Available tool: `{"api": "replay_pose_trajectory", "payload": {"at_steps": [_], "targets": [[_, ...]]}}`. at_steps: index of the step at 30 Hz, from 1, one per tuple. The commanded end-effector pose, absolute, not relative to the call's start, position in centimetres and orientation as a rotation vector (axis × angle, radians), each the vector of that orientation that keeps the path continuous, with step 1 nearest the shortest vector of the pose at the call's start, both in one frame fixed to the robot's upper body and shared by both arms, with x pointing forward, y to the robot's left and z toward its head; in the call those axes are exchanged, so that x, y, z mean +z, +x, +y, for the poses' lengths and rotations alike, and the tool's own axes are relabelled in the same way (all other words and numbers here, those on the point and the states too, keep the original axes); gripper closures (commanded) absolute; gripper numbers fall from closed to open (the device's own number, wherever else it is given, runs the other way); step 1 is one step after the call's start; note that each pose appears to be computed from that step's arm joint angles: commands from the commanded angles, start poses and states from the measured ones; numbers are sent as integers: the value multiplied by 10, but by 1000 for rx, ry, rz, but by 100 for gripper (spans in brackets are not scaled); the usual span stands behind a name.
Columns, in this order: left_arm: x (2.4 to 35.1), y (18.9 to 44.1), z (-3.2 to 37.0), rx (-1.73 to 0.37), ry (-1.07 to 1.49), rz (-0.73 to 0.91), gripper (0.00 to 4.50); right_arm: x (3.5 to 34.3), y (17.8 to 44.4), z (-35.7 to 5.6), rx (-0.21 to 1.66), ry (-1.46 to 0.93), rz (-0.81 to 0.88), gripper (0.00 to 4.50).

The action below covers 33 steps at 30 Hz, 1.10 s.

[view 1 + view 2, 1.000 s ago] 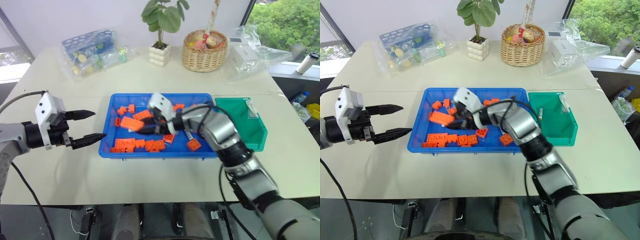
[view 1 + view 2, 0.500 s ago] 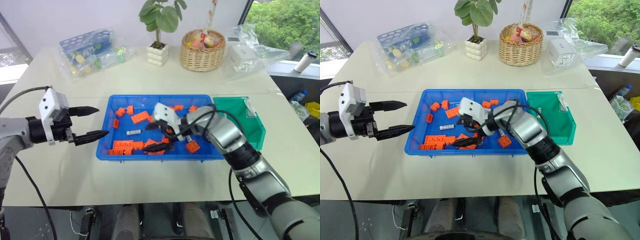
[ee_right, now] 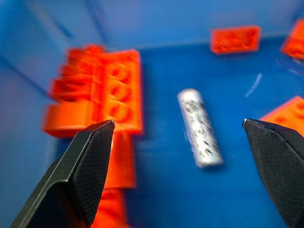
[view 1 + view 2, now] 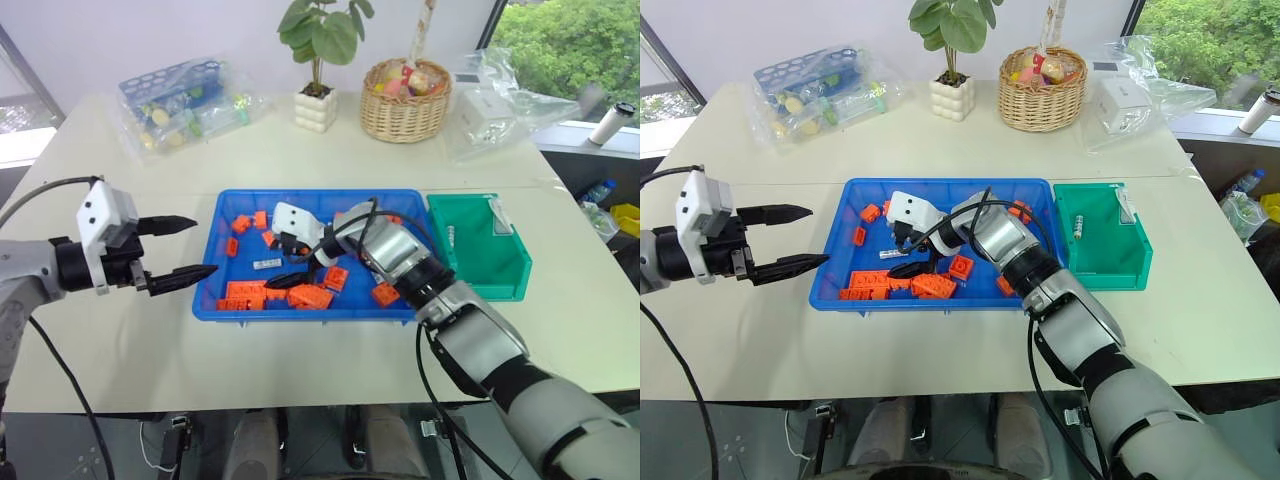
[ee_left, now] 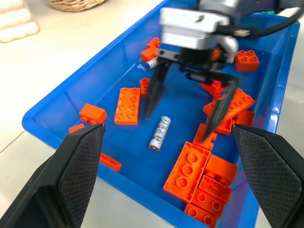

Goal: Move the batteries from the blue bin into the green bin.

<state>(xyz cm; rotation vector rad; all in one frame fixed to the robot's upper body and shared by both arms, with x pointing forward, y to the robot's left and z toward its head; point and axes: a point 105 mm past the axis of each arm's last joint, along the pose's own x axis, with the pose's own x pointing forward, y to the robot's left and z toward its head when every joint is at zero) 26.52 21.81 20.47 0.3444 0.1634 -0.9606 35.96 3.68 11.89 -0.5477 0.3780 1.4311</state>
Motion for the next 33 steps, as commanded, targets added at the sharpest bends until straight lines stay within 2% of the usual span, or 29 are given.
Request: {"api": "replay_pose_trajectory", "payload": {"at_steps": [1,8,11,18,19,30,33], "targets": [[218,259,218,-948,375,120,0,141,366,43,1443,-508,330,6],[216,256,216,-962,364,129,0,127,379,36,1386,-546,353,6],[215,257,212,-980,366,130,0,111,378,29,1387,-595,375,73],[214,264,211,-1000,363,131,0,102,371,30,1417,-628,353,433],[213,265,210,-1003,365,132,0,103,370,30,1416,-631,345,447],[212,271,203,-1046,362,116,0,115,375,30,1357,-608,294,447],[212,272,197,-1075,344,106,0,132,374,27,1351,-582,261,447]]}}
